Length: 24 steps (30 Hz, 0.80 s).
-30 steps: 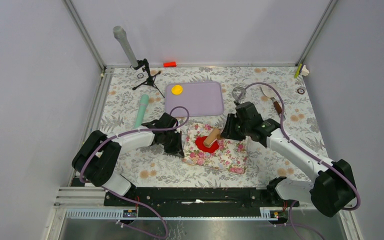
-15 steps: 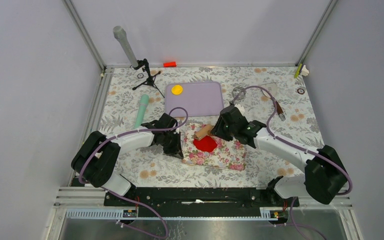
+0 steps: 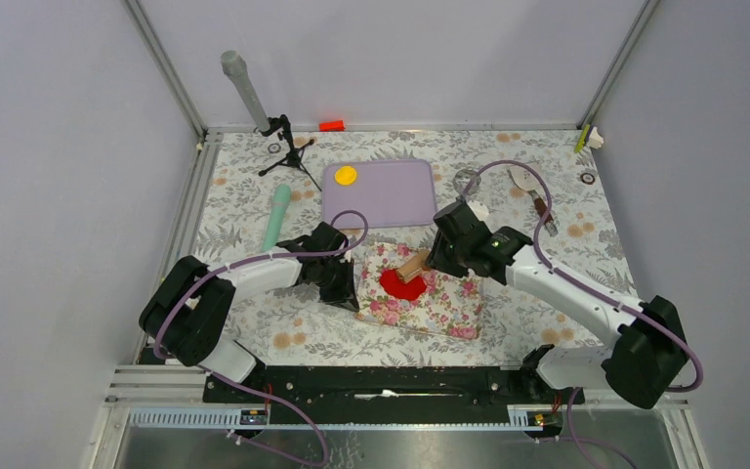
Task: Roll out the dumpling wrappers from the dough
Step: Flatten out the dough on the work surface.
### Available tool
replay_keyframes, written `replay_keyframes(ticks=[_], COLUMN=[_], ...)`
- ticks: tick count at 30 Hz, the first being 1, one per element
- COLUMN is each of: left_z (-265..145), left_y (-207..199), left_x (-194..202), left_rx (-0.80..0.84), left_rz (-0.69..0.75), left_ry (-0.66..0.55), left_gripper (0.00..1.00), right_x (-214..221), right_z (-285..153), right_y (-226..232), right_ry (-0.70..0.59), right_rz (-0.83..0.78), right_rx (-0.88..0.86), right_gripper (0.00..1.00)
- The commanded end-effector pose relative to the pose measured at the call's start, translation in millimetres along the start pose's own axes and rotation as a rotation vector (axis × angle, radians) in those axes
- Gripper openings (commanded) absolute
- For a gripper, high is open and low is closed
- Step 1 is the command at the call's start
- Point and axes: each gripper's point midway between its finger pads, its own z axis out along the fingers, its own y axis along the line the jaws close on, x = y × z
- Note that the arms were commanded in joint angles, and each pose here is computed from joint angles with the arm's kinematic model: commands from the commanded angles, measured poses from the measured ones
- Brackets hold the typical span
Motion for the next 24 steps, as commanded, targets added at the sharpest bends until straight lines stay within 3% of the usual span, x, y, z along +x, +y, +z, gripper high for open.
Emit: replay_keyframes(ticks=[1, 6, 11, 18, 24], left_z=[6, 9, 8, 8, 7], left_y=[6, 5, 6, 4, 5], left_x=[1, 0, 1, 0, -2], left_rx=[-0.027, -0.018, -0.020, -0.014, -0.027], left_rz=[-0.039, -0.042, -0.027, -0.024, -0.043], left_ry=[0.000, 0.002, 0.007, 0.009, -0.003], left_gripper=[0.00, 0.00, 0.00, 0.00, 0.00], right_x=[-12, 28, 60, 60, 31], right_z=[-30, 0, 23, 30, 4], right_y=[0, -14, -47, -50, -20], right_ry=[-0.050, 0.049, 0.130, 0.120, 0.075], right_rz=[-0.003, 0.060, 0.074, 0.057, 0.005], right_rx=[0.019, 0.007, 0.110, 0.127, 0.050], right_gripper=[0.00, 0.00, 0.00, 0.00, 0.00])
